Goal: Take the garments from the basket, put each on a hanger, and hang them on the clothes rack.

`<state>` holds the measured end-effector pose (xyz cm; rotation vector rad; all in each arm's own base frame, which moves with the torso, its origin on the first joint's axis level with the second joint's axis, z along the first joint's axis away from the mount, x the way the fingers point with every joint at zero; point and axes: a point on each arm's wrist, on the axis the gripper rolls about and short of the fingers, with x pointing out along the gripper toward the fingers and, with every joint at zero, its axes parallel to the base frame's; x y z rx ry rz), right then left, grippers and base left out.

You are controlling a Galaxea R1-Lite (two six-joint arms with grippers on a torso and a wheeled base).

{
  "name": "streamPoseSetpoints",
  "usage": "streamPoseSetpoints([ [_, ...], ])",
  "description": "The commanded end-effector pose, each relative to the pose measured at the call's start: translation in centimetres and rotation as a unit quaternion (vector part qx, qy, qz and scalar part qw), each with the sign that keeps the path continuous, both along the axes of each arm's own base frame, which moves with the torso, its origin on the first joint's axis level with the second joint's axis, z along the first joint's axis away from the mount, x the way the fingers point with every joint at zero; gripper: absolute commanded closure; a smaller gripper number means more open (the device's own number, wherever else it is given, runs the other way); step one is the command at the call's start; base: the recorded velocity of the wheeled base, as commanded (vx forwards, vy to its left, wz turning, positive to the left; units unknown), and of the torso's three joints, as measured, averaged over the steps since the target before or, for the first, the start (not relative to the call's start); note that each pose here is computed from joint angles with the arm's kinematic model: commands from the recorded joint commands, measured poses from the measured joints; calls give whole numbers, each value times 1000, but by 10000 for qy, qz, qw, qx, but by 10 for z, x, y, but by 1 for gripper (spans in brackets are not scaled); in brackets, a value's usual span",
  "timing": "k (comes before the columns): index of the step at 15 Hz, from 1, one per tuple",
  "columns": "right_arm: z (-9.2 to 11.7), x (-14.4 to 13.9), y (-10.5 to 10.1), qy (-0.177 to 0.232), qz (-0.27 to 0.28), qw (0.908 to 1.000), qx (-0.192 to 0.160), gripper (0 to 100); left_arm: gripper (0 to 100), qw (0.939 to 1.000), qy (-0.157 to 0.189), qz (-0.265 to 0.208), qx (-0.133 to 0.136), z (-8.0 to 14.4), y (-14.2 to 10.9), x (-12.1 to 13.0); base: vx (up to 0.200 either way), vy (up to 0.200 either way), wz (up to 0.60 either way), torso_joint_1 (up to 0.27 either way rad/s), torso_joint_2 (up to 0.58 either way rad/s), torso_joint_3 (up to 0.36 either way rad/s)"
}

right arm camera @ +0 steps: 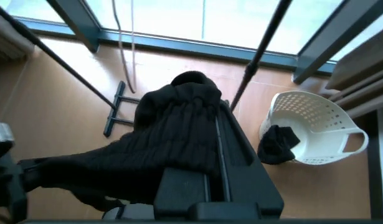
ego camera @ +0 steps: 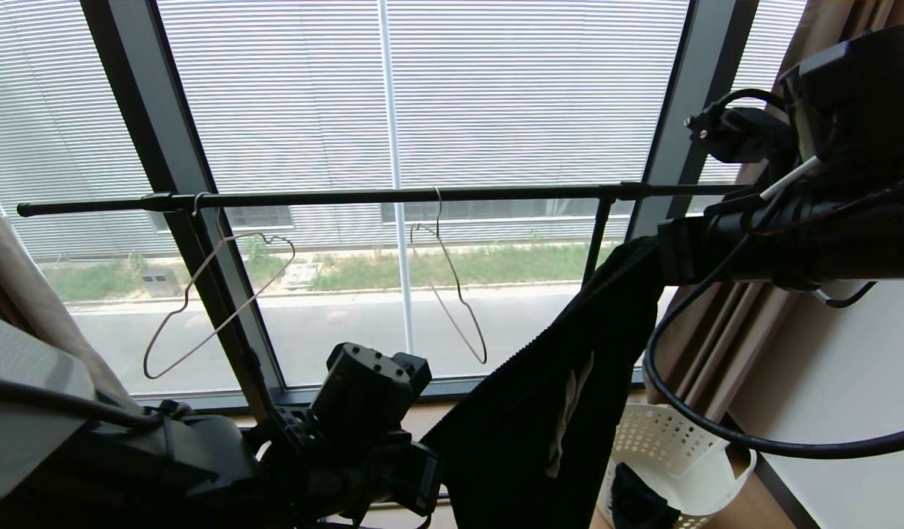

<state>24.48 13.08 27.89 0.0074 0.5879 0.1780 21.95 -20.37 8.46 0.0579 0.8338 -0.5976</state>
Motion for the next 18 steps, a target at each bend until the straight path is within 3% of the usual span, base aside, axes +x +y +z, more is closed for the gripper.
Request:
streamPoseSetpoints([
  [1, -10, 0, -17, 100, -432, 9988, -216, 100, 100, 9975, -535, 217, -415, 35, 18, -2, 0, 0, 0, 0, 0, 0],
  [5, -45, 19, -8, 408, -1030, 9893, -951, 100, 100, 9912, -1115, 438, -568, 63, 29, 22, 0, 0, 0, 0, 0, 0],
  [9, -49, 23, 12, 360, -813, 9910, -1005, 100, 100, 9874, -1293, 622, -665, 74, 29, 46, 0, 0, 0, 0, 0, 0],
  [12, -58, 20, 11, 524, -734, 9885, -1215, 100, 100, 9864, -1302, 750, -661, 90, 21, 75, 0, 0, 0, 0, 0, 0],
  [15, -69, -14, 1, 659, -48, 9794, -1910, 100, 100, 9839, -1390, 870, -716, 129, 11, 108, 0, 0, 0, 0, 0, 0],
  [18, -76, -53, 20, 772, 1099, 9748, -1780, 100, 100, 9845, -1367, 841, -709, 150, -2, 126, 0, 0, 0, 0, 0, 0],
])
